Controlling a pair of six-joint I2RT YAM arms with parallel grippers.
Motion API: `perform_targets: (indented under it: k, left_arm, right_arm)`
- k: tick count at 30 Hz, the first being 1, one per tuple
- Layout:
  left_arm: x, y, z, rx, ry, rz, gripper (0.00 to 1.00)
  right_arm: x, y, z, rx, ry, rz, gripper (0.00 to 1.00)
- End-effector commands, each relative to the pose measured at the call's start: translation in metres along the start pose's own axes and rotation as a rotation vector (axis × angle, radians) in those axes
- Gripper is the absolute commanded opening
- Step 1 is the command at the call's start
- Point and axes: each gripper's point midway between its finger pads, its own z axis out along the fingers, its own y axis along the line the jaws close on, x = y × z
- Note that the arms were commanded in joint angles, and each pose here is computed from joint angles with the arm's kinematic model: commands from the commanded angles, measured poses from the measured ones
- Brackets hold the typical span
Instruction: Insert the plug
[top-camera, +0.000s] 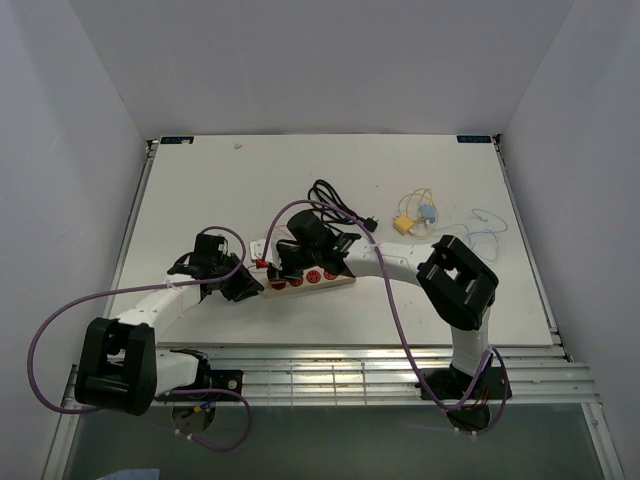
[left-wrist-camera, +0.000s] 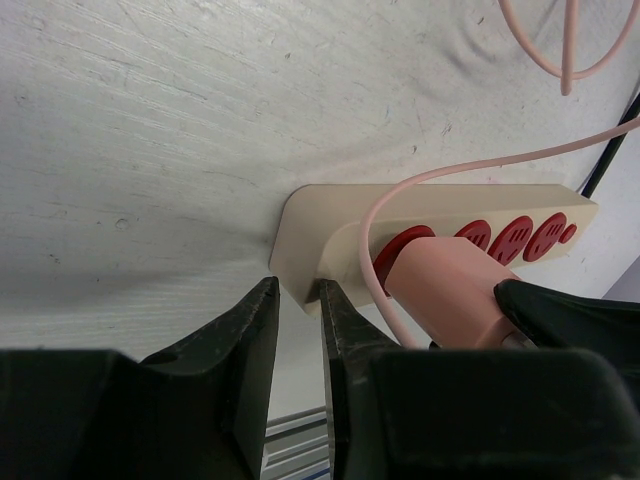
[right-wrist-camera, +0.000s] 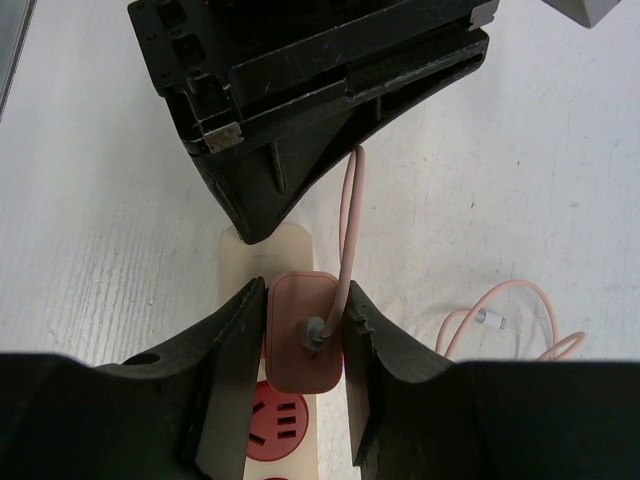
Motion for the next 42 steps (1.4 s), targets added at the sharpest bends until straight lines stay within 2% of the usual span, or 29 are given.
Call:
perform_targets:
  k: [1,7,14,17,20,23,27,37,42]
  left_arm:
    - [0.002,0.012,0.002,-0.046,0.003,0.007,0.33]
    - [0.002,0.012,0.004,-0.049,0.008,0.010,0.33]
    - [0.003,0.014,0.004,-0.053,0.014,0.007,0.31]
    - [0.003,0.013,0.004,-0.050,0.011,0.008,0.31]
    - [0.003,0.014,0.005,-0.056,0.020,0.006,0.31]
    - [0.005,0.014,0.007,-0.055,0.030,0.009,0.31]
    - [0.004,0.013,0.007,-0.050,0.031,0.010,0.30]
    - [0.005,0.015,0.009,-0.054,0.031,0.009,0.30]
    - [0.006,0.016,0.008,-0.058,0.033,0.006,0.30]
  right_arm:
    - [0.077,0.036,0.002,-0.083,0.212,0.088,0.08]
    - [0.087,0.043,0.013,-0.088,0.231,0.105,0.08]
    - [0.102,0.047,0.005,-0.054,0.220,0.132,0.08]
    - [0.123,0.051,0.001,-0.012,0.278,0.117,0.08]
    - [0.118,0.057,0.002,0.003,0.233,0.124,0.08]
    - [0.134,0.068,-0.004,0.025,0.254,0.172,0.08]
    - [0.145,0.078,0.002,-0.005,0.269,0.202,0.08]
    - [0.137,0.076,0.021,-0.047,0.284,0.172,0.08]
    - [0.161,0.097,0.010,-0.050,0.328,0.228,0.08]
